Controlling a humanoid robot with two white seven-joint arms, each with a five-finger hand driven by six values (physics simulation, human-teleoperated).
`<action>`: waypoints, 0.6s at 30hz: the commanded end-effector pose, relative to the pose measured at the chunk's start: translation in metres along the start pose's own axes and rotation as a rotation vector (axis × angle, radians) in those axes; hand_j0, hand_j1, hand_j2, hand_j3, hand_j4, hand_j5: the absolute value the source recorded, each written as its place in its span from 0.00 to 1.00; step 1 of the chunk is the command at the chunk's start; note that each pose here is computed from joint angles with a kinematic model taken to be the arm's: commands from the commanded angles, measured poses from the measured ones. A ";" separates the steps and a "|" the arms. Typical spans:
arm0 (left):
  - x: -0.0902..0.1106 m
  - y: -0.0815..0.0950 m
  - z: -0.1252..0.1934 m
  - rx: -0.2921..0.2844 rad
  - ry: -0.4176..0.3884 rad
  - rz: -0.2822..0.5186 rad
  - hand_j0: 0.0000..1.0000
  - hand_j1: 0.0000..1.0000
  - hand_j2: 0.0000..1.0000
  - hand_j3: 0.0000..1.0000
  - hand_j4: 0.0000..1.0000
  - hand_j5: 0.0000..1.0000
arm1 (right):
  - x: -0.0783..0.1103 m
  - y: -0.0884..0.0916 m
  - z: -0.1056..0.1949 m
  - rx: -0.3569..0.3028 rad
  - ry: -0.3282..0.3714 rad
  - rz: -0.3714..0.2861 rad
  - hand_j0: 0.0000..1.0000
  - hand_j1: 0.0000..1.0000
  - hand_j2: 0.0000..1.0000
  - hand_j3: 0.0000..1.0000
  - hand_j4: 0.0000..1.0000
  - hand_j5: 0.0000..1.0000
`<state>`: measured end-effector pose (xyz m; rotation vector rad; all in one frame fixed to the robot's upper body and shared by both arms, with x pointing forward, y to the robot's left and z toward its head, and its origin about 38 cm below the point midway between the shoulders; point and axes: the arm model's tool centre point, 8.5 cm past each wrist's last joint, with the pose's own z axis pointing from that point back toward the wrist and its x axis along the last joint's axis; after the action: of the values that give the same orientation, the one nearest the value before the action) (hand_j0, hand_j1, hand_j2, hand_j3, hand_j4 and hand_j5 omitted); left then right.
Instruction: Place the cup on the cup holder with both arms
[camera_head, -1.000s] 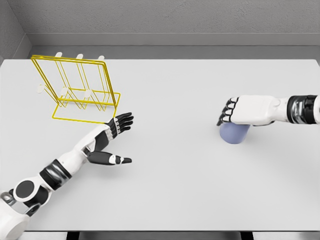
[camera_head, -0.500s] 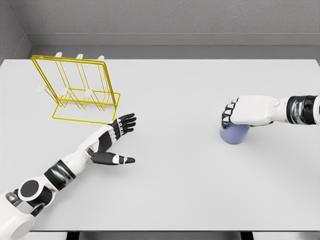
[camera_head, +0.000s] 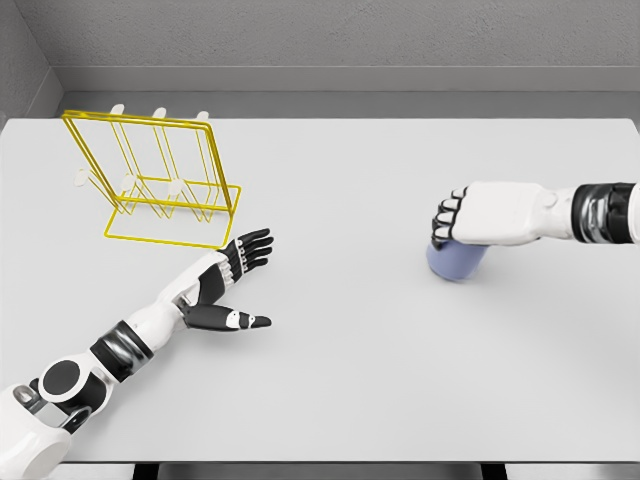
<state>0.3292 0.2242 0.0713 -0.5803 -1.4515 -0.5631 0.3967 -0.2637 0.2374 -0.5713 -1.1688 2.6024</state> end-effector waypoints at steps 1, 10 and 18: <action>-0.001 0.001 0.000 0.002 0.002 0.002 1.00 1.00 1.00 1.00 1.00 1.00 | 0.007 -0.009 -0.001 -0.023 -0.017 0.021 0.45 0.45 0.45 0.45 0.45 0.45; -0.002 0.002 0.001 0.004 0.006 0.001 1.00 1.00 1.00 1.00 1.00 1.00 | 0.017 -0.033 -0.020 -0.109 -0.070 0.025 0.44 0.44 0.44 0.44 0.44 0.44; -0.002 0.002 0.001 0.004 0.006 0.001 1.00 1.00 1.00 1.00 1.00 1.00 | 0.029 -0.047 -0.038 -0.159 -0.118 0.024 0.44 0.44 0.44 0.44 0.44 0.44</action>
<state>0.3295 0.2258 0.0690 -0.5733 -1.4462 -0.5624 0.3903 -0.2042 0.2428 -0.4869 -1.3972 2.6158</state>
